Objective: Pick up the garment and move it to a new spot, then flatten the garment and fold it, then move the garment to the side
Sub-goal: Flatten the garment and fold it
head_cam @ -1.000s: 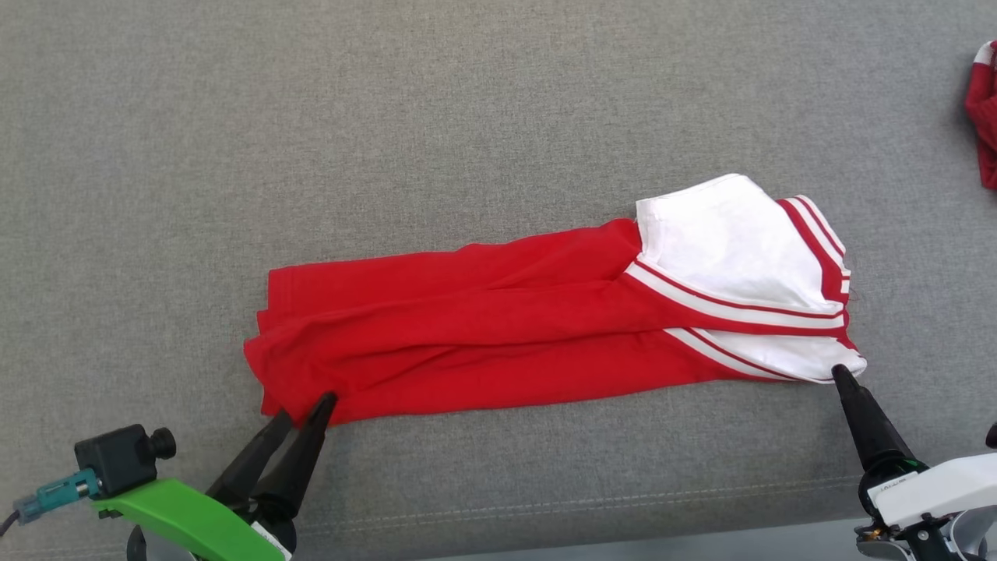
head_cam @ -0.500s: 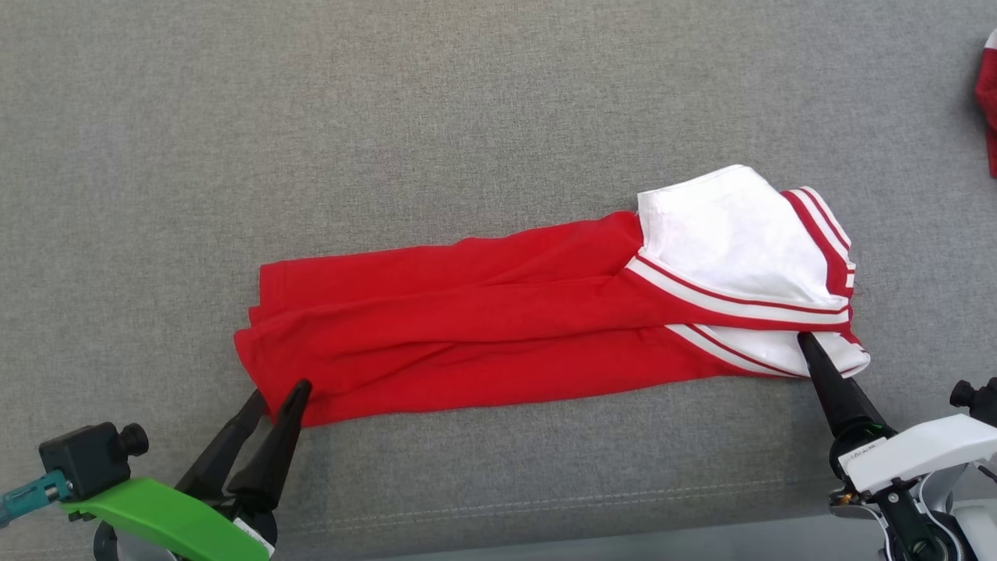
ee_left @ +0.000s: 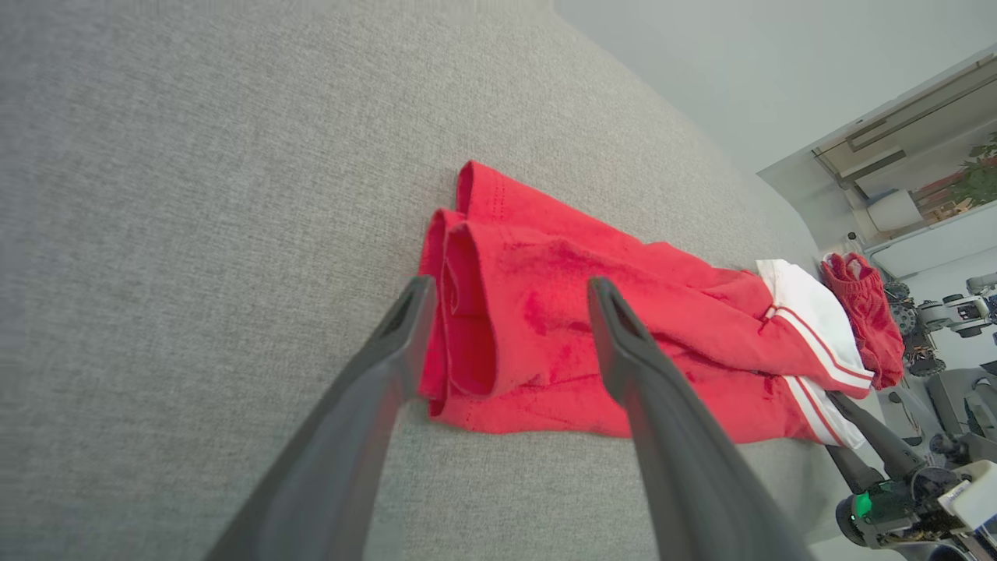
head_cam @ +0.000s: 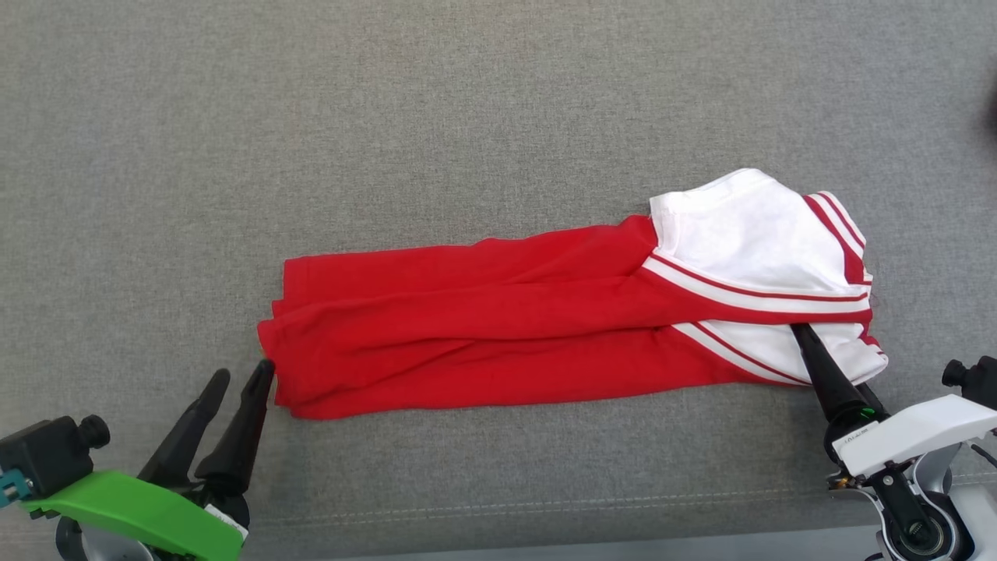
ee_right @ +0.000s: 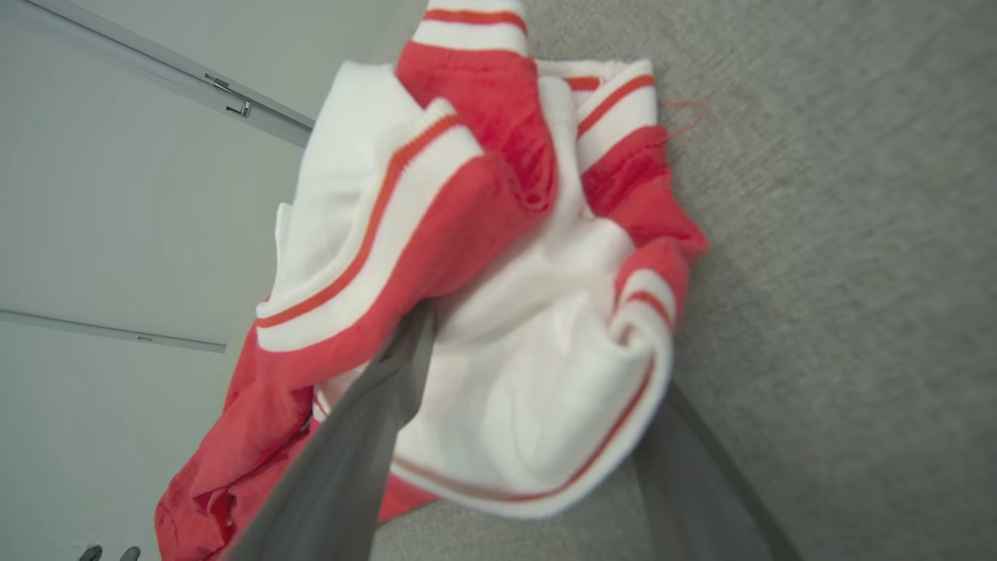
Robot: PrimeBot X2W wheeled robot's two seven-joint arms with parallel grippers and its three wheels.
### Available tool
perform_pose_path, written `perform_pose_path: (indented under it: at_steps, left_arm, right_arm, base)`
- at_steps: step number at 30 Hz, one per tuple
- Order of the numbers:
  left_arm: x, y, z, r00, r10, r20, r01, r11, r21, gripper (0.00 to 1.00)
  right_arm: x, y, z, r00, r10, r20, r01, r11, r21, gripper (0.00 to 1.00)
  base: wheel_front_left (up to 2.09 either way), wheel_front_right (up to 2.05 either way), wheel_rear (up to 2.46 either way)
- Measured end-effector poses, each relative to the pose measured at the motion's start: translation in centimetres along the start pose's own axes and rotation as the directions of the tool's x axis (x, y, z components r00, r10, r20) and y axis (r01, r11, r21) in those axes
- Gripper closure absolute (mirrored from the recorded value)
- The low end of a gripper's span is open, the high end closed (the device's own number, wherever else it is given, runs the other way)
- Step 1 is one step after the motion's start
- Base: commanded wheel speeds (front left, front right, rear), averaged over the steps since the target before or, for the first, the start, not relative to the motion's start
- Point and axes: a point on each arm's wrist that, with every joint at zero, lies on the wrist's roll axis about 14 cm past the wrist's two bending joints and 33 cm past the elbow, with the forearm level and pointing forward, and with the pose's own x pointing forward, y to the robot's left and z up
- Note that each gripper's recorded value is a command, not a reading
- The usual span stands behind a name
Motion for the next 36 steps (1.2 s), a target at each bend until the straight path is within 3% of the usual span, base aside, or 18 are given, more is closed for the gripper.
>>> perform_pose_path:
  at_steps: [24, 36]
  left_arm:
    - [0.3, 0.4, 0.6, 1.0, 0.018, 0.015, -0.018, 1.0, 0.0, 0.0]
    - [-0.6, 0.9, 0.7, 0.999, 0.04, 0.025, -0.04, 0.999, -0.002, 0.0]
  right_arm:
    - [-0.4, 0.3, -1.5, 0.998, 0.018, -0.053, -0.02, 1.0, -0.024, 0.0]
    - [0.1, 2.4, -1.6, 0.994, 0.086, -0.06, -0.088, 0.996, -0.024, 0.0]
  base:
    - [0.0, 0.0, 0.0]
    - [0.0, 0.0, 0.0]
